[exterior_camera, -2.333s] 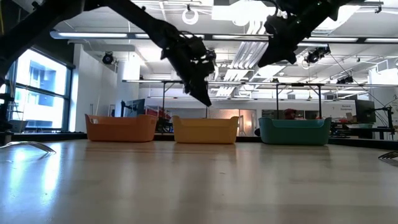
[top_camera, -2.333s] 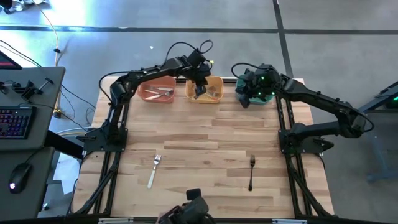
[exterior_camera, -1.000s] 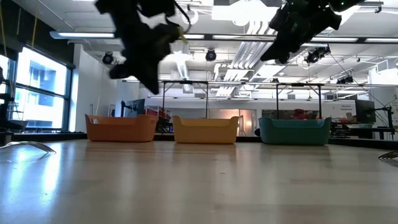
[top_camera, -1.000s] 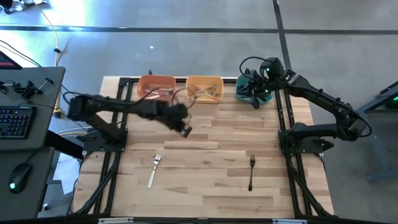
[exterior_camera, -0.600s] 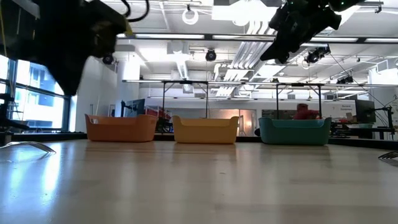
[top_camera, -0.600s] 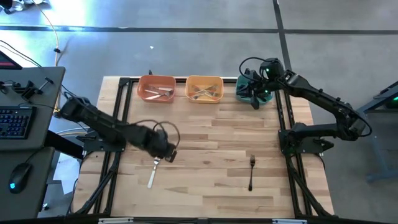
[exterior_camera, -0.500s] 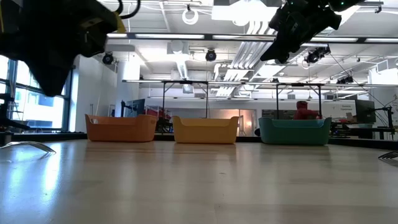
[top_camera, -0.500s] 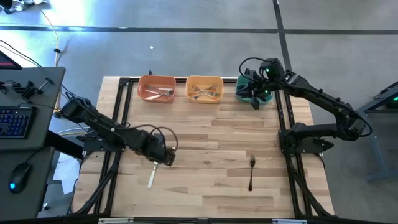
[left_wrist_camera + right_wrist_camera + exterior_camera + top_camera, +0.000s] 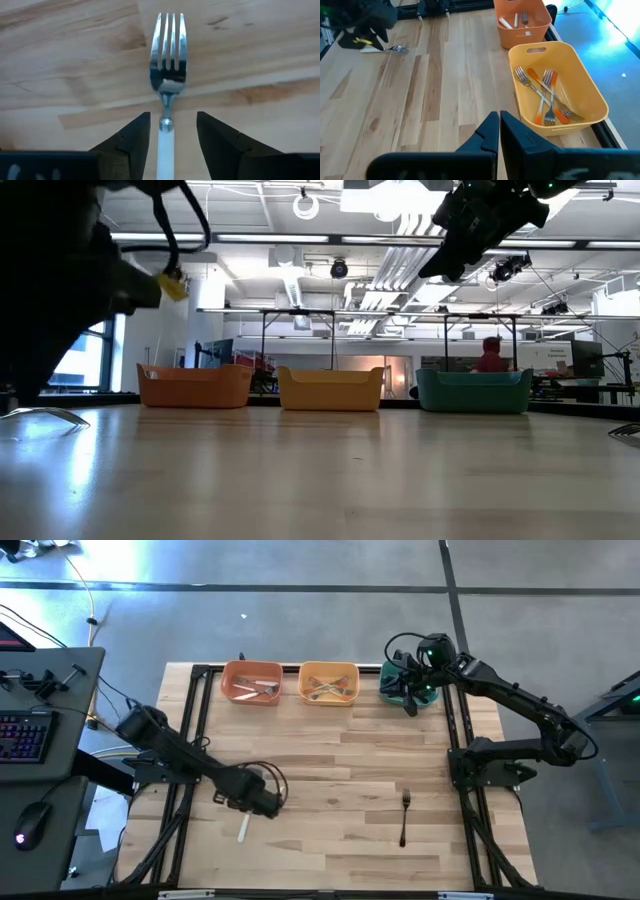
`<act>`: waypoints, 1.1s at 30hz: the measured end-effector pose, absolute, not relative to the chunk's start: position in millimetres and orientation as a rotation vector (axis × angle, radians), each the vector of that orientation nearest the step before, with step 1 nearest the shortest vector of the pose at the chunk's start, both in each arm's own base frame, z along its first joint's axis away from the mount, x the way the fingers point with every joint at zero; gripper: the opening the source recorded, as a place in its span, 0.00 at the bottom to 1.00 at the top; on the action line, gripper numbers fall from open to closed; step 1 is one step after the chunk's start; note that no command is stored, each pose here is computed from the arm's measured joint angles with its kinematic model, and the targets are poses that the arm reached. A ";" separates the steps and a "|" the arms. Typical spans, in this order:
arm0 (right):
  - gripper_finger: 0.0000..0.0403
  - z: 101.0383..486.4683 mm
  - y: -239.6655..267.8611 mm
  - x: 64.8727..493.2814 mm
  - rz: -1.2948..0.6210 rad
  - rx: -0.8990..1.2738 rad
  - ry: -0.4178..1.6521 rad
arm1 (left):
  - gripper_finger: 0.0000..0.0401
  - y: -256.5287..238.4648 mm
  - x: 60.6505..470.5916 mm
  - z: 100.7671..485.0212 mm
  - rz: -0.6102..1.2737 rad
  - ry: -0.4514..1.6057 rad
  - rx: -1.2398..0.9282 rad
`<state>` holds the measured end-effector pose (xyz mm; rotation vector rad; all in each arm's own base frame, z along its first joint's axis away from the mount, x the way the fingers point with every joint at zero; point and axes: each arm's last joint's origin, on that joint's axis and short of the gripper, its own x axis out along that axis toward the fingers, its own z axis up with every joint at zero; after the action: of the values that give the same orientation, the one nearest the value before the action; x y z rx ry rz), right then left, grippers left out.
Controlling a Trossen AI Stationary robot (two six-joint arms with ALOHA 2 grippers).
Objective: Sort silverware by color (type)
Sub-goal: Put the white fork into the orange bin
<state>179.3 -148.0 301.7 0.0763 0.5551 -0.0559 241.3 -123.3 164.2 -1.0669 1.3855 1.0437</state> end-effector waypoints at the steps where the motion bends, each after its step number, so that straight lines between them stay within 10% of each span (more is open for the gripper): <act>1: 0.00 301.7 -148.0 179.3 -0.056 0.076 0.555 | 0.38 -123.3 242.8 160.4 1.054 1.391 -1.063; 20: 0.00 301.8 -148.1 179.3 -0.056 0.077 0.555 | 0.05 -105.9 265.9 137.4 0.836 1.511 -0.960; 33: 0.00 303.6 -149.2 180.4 -0.070 0.085 0.535 | 0.01 -15.4 259.8 204.2 0.817 1.210 -0.929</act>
<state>180.4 -149.2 303.6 0.0851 0.5352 -0.0696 259.8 -15.4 204.2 -0.9287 1.2100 0.8173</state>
